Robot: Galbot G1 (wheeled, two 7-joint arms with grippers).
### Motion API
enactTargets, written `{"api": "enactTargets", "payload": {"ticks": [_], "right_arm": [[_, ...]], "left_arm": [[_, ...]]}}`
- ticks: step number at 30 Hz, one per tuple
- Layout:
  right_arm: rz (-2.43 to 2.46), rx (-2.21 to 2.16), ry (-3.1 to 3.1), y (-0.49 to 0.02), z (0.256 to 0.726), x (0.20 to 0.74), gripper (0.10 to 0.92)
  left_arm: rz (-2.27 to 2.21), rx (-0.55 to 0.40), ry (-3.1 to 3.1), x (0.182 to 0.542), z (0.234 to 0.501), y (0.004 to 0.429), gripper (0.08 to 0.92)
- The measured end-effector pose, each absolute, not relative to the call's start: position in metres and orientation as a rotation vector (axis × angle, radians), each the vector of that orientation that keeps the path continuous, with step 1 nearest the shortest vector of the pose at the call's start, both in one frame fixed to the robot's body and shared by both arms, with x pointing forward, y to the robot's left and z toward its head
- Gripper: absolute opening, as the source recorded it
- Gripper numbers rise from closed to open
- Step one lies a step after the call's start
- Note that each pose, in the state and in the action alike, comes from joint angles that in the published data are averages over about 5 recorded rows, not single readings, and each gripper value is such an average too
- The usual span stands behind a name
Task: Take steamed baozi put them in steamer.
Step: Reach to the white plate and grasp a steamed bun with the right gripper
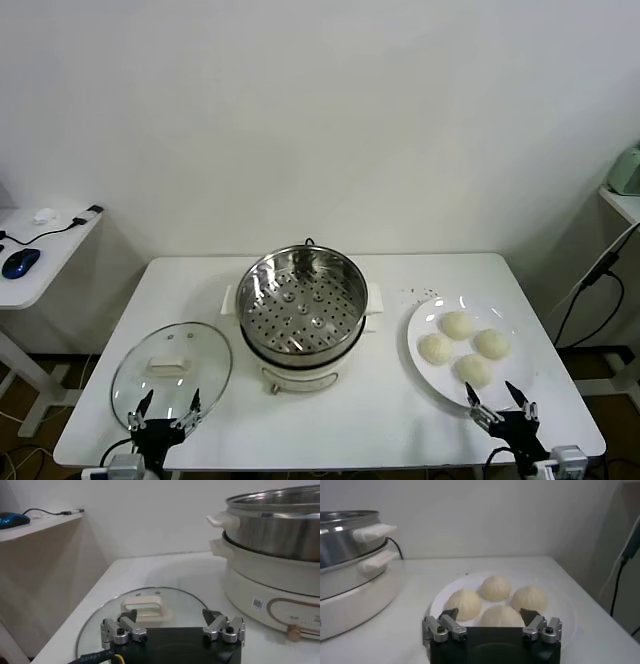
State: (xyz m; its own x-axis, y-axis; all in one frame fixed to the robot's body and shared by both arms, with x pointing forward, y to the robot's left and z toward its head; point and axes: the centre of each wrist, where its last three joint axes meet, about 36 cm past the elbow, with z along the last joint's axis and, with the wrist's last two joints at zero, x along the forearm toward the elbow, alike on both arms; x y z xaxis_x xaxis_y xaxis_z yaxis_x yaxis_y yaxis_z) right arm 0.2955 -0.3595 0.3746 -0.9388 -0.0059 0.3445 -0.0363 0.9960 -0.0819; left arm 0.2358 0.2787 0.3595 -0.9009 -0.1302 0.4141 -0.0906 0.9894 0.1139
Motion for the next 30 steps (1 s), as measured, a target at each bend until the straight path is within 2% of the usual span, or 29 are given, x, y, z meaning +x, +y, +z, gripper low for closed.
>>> {"api": "enactTargets", "payload": {"ticks": [2,8,17,24,30], "right_arm": [[0.152,0.034,-2.792,-0.363,0.378,0.308,0.823],[0.387,0.144,-2.784,-0.382,0.406,0.39,0.823],[0.895,0.72,-2.505,-0.403,0.474,0.505,0.823],[1.154,1.109,-2.097,-0.423,0.515,0.566,0.823],[1.249,1.254,-1.761,-0.432,0.543,0.607,0.823]], "left_arm": [[-0.127,0.155,-2.702,0.236,0.36,0.278,0.823],[-0.124,0.142,-2.711,0.237,0.363,0.276,0.823],[-0.115,0.139,-2.718,0.237,0.366,0.273,0.823],[-0.112,0.14,-2.715,0.237,0.362,0.271,0.823],[-0.115,0.143,-2.713,0.237,0.359,0.271,0.823]]}}
